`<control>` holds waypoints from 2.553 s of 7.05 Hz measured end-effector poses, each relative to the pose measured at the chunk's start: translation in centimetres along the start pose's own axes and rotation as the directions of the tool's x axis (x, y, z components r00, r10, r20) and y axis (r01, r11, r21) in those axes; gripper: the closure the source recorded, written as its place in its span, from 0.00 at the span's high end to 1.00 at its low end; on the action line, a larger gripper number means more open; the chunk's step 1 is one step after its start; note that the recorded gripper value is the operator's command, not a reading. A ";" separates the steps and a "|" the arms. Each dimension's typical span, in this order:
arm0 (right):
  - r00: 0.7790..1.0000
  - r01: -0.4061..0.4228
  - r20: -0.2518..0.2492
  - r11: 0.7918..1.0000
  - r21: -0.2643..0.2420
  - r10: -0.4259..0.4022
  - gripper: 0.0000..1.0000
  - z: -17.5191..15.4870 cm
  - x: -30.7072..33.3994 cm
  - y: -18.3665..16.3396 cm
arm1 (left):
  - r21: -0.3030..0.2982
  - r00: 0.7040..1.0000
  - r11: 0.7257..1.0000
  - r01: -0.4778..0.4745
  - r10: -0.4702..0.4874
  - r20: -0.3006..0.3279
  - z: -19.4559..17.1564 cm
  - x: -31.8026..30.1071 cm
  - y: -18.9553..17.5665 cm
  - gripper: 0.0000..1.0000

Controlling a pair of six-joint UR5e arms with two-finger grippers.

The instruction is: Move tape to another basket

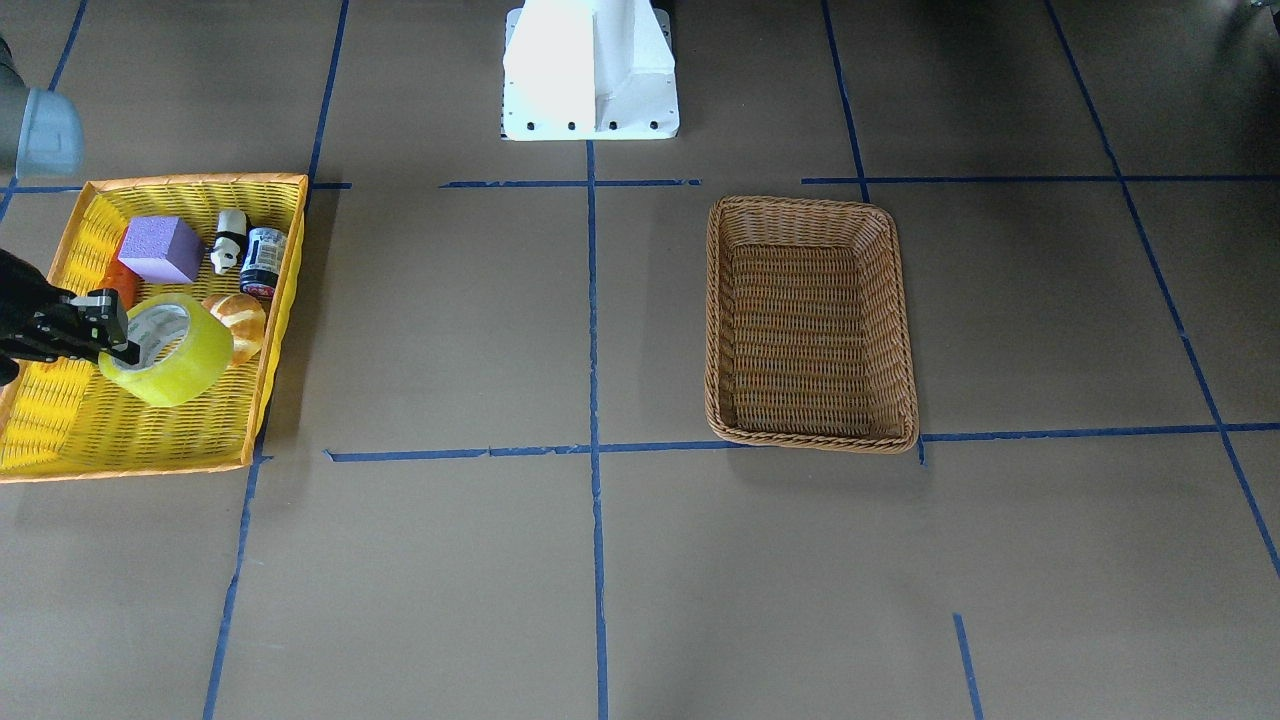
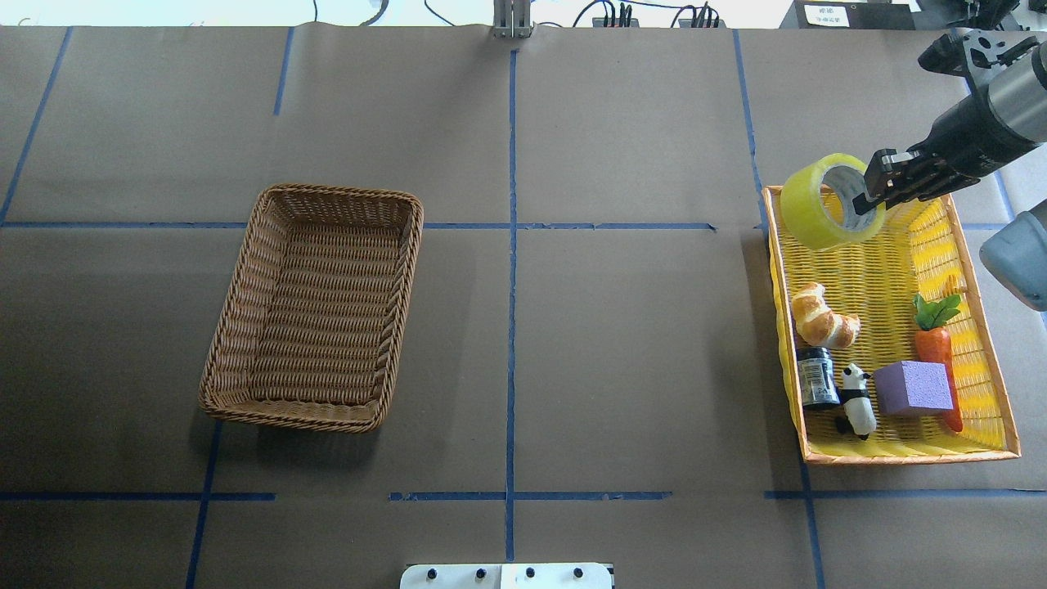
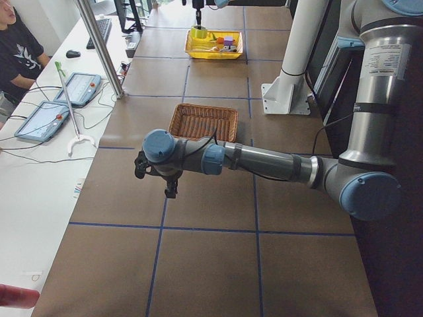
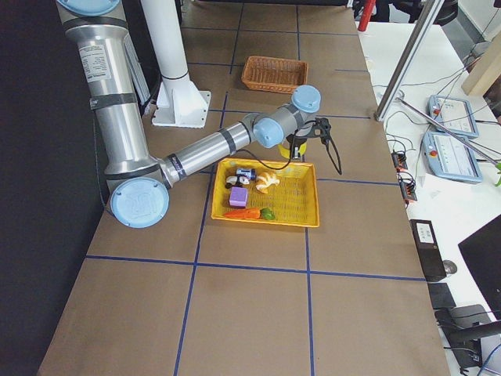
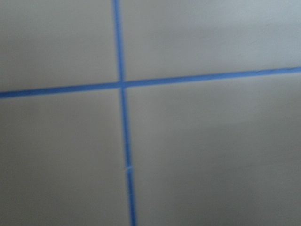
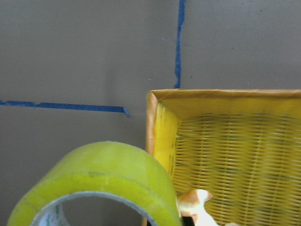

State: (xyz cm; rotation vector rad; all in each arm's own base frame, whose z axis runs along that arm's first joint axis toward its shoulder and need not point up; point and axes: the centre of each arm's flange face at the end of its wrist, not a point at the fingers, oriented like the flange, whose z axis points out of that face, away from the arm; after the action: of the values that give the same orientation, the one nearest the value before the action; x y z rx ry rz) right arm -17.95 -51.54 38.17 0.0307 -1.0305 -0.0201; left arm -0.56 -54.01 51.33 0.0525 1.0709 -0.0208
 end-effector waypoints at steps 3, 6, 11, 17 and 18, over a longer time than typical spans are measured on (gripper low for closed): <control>0.988 -0.090 0.126 0.996 0.023 0.086 0.00 -5.6 -5.7 4.6 | -0.006 0.984 0.992 0.124 -0.124 -0.128 3.6 18.9 -0.7 1.00; 0.876 -0.263 0.424 0.965 0.019 0.231 0.00 -7.6 -10.6 8.7 | -0.043 0.943 0.985 0.166 -0.171 -0.286 5.2 38.2 0.9 1.00; 0.529 -0.249 0.797 0.951 -0.183 0.292 0.00 -2.1 -19.0 17.2 | -0.094 0.544 0.940 0.328 -0.269 -0.795 7.3 52.0 12.0 1.00; 0.368 -0.102 0.868 0.943 -0.318 0.333 0.00 -2.1 -25.0 20.3 | -0.377 0.243 0.899 0.225 -0.426 -0.871 3.0 53.5 18.8 1.00; 0.354 -0.090 0.871 0.939 -0.331 0.341 0.00 -2.2 -24.9 20.5 | -0.394 0.235 0.898 0.197 -0.433 -0.870 3.0 53.9 20.0 1.00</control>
State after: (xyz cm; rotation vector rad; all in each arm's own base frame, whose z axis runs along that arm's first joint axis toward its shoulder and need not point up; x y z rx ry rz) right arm -28.82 -30.20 16.42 -0.3902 -2.1940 0.1069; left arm 28.71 -33.76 6.13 -0.4226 2.3222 -0.2951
